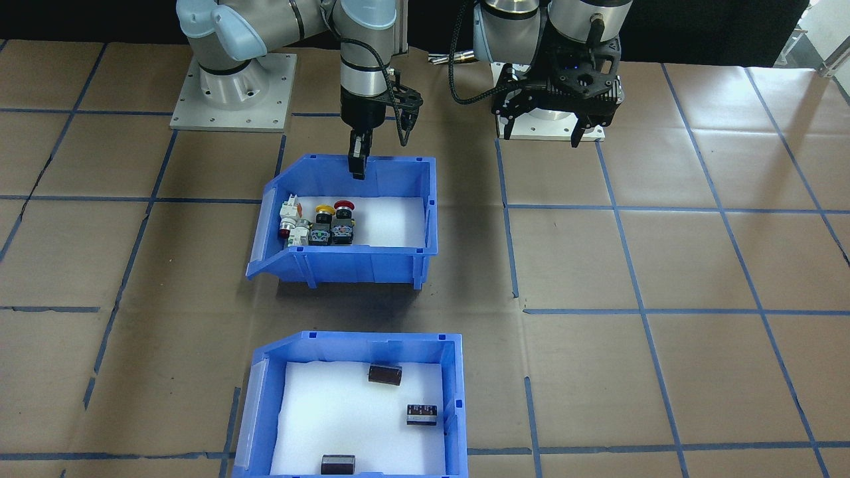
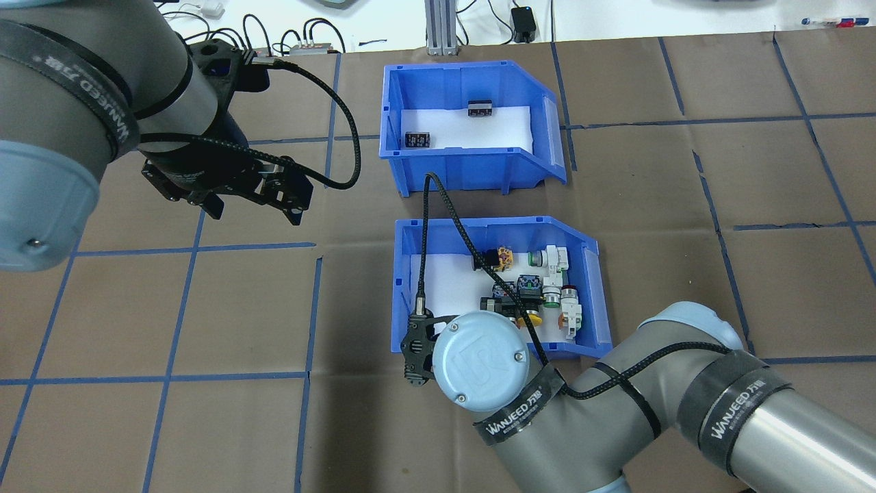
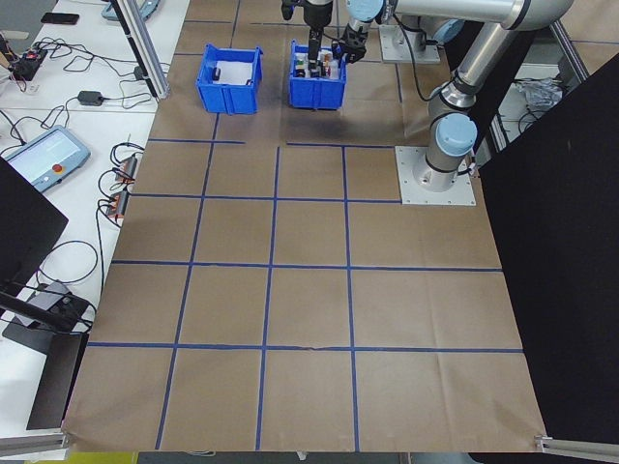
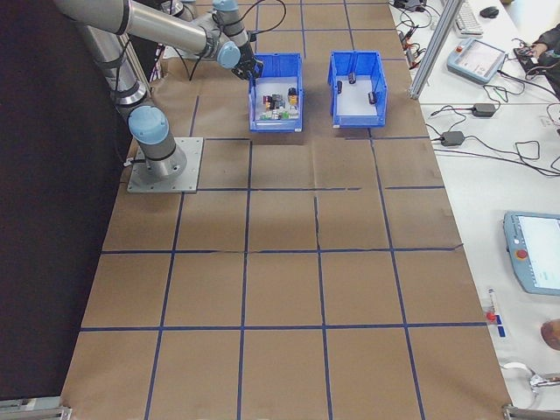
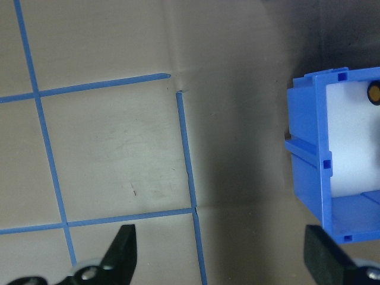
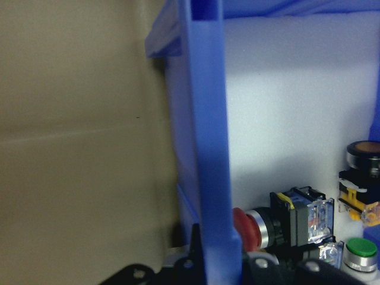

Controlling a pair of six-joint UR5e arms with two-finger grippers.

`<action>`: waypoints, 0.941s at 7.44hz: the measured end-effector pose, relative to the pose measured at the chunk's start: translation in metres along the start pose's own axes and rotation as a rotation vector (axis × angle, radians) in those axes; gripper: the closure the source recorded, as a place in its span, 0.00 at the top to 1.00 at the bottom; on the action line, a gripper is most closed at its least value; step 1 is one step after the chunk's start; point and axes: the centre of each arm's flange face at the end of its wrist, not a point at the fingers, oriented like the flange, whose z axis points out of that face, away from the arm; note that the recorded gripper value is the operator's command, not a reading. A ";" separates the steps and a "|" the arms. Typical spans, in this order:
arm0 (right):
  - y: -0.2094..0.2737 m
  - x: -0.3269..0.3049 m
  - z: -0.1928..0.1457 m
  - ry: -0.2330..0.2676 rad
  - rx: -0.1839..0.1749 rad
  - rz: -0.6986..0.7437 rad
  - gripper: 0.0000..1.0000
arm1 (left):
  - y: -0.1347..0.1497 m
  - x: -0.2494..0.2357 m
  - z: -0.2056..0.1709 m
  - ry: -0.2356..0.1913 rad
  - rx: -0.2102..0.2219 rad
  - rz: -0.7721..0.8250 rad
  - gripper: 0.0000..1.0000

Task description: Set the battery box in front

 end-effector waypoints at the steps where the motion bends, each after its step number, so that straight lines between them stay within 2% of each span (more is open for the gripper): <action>1: 0.000 0.000 0.000 -0.002 0.003 0.000 0.99 | 0.000 0.000 0.000 0.000 0.001 0.000 1.00; 5: -0.001 0.005 -0.008 0.010 0.025 0.005 1.00 | 0.000 -0.001 0.000 0.000 0.001 0.000 1.00; 7: 0.003 0.027 -0.033 0.041 0.041 0.036 1.00 | 0.000 -0.001 0.000 -0.003 0.003 -0.001 1.00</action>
